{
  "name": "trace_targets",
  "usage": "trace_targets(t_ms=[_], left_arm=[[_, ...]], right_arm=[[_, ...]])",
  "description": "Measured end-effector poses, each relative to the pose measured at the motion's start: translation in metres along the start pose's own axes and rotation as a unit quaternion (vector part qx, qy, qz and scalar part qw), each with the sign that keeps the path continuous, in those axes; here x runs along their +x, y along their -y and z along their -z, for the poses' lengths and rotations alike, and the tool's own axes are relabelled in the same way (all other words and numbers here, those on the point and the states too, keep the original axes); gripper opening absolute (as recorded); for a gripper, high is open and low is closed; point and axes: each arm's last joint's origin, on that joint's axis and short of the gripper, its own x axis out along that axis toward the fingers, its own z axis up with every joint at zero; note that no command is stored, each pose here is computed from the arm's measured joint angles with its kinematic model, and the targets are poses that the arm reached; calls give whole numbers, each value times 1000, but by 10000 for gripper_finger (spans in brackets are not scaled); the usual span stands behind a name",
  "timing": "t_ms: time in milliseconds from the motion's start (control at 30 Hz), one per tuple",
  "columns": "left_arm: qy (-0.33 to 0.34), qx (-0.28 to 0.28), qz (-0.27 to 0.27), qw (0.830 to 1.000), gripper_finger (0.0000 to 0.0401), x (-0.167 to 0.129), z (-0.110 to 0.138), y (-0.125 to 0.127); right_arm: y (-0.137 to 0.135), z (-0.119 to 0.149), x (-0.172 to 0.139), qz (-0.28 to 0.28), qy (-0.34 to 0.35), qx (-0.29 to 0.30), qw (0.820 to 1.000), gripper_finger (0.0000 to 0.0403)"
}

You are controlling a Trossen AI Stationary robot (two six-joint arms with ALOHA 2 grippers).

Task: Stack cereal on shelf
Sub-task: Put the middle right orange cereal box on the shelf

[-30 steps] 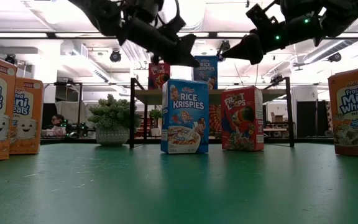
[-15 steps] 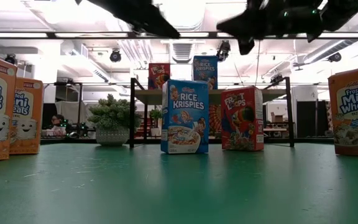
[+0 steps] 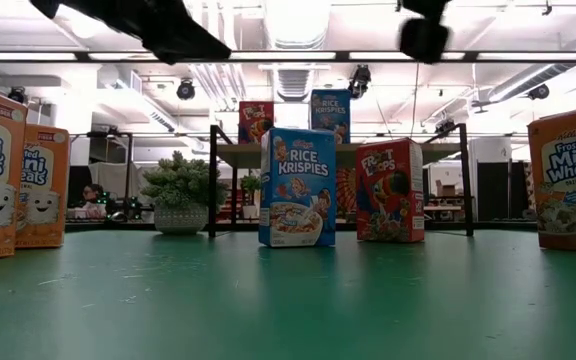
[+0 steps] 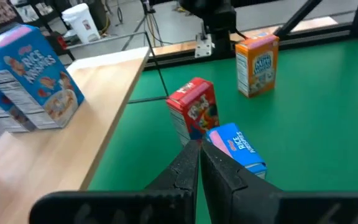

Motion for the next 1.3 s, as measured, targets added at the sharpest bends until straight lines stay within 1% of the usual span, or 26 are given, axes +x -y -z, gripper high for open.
trace_targets(t_ms=[67, 100, 133, 233, 333, 367, 400, 433, 500, 600, 767, 867, 1000, 1100, 1200, 1300], left_arm=[[4, 0, 0, 1000, 0, -2, 0, -1], [6, -1, 0, 1000, 0, -3, -1, -1], [6, 0, 0, 1000, 0, -3, -1, -1], [10, 5, -1, 1000, 0, -3, -4, -1], [12, 6, -1, 1000, 0, -1, -7, -1], [11, 7, -1, 1000, 0, -1, -7, -1], [11, 9, -1, 1000, 0, -1, -7, -1], [11, 12, -1, 1000, 0, -1, -7, -1], [11, 18, -1, 1000, 0, 0, -7, -1], [10, 20, -1, 1000, 0, 0, -7, -1], [7, 20, -1, 1000, 0, 0, -6, -1], [4, 21, 0, 1000, 0, 0, -6, -1], [-2, 18, 1, 1000, 0, 0, -4, 0], [-2, 17, 1, 1000, 0, 0, -4, 0], [-2, 15, 1, 1000, 0, 0, -4, 0], [-2, 14, 1, 1000, 0, 0, -4, 0]], right_arm=[[-3, 2, -2, 56, -67, 72, 994, 12], [-5, 5, -4, 88, -104, 104, 985, 12], [-5, 8, -6, 125, -144, 135, 972, 12], [-6, 17, -15, 239, -237, 210, 918, 12], [-7, 23, -26, 342, -287, 246, 861, 12], [-7, 25, -30, 368, -295, 253, 845, 13], [-7, 26, -31, 385, -301, 260, 833, 14], [-7, 27, -32, 394, -304, 266, 826, 16], [-8, 28, -31, 395, -303, 270, 824, 26], [-10, 31, -31, 399, -304, 273, 821, 57], [-14, 37, -25, 405, -307, 270, 818, 139], [-15, 45, -19, 402, -302, 273, 820, 189], [-13, 58, -13, 416, -300, 274, 814, 240], [-12, 68, -9, 425, -309, 272, 807, 265], [-10, 74, -6, 426, -311, 270, 805, 277], [-5, 79, 0, 418, -307, 269, 811, 281]])
